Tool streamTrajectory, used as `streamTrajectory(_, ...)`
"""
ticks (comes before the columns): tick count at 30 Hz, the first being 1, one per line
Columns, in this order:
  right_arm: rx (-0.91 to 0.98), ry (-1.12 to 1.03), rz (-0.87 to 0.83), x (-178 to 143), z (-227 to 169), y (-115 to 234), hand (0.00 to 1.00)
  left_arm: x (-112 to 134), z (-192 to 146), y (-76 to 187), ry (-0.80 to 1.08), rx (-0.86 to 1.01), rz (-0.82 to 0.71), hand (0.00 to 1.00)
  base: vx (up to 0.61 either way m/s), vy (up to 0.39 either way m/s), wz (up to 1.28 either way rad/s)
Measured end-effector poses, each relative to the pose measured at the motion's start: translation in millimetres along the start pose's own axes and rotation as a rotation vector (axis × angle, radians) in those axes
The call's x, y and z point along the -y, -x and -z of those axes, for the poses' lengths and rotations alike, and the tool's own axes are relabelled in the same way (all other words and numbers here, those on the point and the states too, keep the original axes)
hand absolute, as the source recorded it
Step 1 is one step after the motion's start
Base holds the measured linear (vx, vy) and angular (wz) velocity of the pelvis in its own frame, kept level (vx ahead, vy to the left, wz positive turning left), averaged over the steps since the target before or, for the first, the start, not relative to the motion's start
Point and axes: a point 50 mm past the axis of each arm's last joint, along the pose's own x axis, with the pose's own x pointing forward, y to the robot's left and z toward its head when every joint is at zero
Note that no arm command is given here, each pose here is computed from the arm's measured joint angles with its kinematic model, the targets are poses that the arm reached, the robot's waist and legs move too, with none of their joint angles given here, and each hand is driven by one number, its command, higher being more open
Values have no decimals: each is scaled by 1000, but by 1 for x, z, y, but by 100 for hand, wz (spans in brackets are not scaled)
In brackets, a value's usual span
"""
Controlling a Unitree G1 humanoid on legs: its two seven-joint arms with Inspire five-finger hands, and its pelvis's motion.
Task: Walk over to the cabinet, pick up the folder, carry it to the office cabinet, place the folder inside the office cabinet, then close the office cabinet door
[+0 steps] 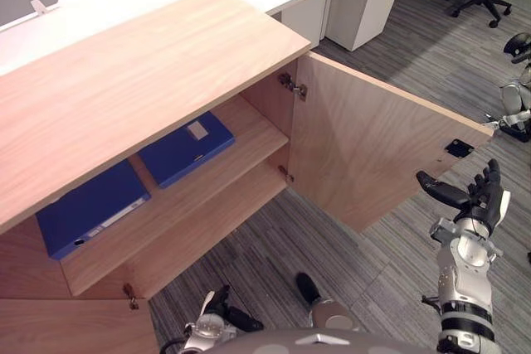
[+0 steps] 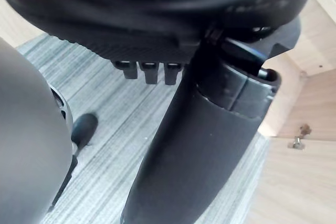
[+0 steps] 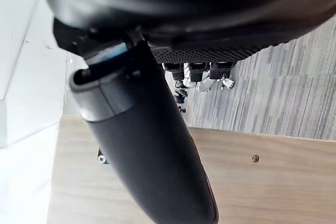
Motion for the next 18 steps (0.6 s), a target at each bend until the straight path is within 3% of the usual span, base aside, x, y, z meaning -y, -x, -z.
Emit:
streamTrajectory(9, -17, 47, -116, -19, -1, -11, 100, -1, -4, -1, -6, 21, 8, 100, 0, -2, 0)
streamTrajectory(18, 7, 42, -112, -22, -12, -21, 100, -1, -9, -2, -15, 35, 16, 100, 21, -14, 7)
